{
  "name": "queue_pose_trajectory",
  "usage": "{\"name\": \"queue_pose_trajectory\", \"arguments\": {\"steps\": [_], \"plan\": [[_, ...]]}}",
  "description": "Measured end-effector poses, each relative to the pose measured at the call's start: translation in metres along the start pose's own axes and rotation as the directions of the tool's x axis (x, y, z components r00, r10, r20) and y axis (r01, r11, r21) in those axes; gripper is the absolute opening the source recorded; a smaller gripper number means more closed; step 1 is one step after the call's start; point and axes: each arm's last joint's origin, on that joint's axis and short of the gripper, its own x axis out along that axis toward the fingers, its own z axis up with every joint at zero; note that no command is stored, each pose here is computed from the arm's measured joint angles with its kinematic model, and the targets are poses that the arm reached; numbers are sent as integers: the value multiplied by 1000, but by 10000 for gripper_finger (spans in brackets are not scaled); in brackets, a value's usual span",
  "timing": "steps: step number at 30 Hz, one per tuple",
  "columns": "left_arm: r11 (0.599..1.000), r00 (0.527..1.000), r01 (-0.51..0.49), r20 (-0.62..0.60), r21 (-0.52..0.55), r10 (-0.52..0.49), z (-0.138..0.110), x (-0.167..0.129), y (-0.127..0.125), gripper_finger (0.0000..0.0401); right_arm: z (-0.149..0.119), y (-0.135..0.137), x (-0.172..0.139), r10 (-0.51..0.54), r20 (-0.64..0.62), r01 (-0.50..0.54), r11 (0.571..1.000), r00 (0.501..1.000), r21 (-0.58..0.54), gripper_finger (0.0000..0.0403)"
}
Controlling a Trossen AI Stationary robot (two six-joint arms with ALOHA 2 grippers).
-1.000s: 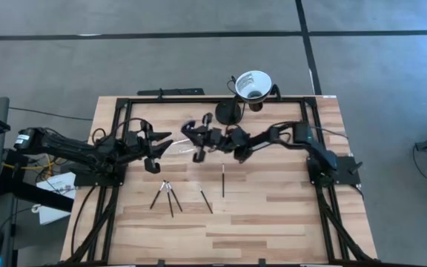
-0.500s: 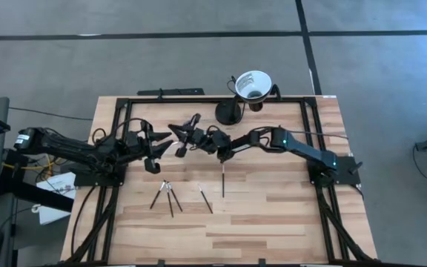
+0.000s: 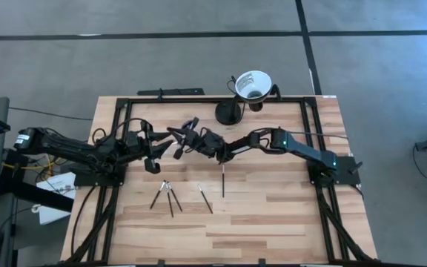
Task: Put items in baskets/containers
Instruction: Put the black eyeshadow brush into the transparent organizer
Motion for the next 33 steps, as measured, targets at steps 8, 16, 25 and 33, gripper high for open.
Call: {"name": "queue_pose_trajectory", "arguments": {"steps": [8, 16, 25, 33], "plan": [[1000, 1000, 0, 0, 0, 0, 0, 0, 0, 127, -12, 6, -1, 41, -128, -45, 999, 991, -29, 22], [1000, 1000, 0, 0, 0, 0, 0, 0, 0, 127, -11, 6, -2, 37, -116, -41, 999, 993, -26, 60], [1000, 1000, 25, -1, -16, -25, 0, -1, -4, 127, 13, 11, 2, 44, -59, -43, 999, 997, 19, 86], [998, 998, 62, 0, -30, -63, 1, -3, -10, 127, 78, 12, 10, 96, -276, -125, 988, 956, -89, 110]]}}
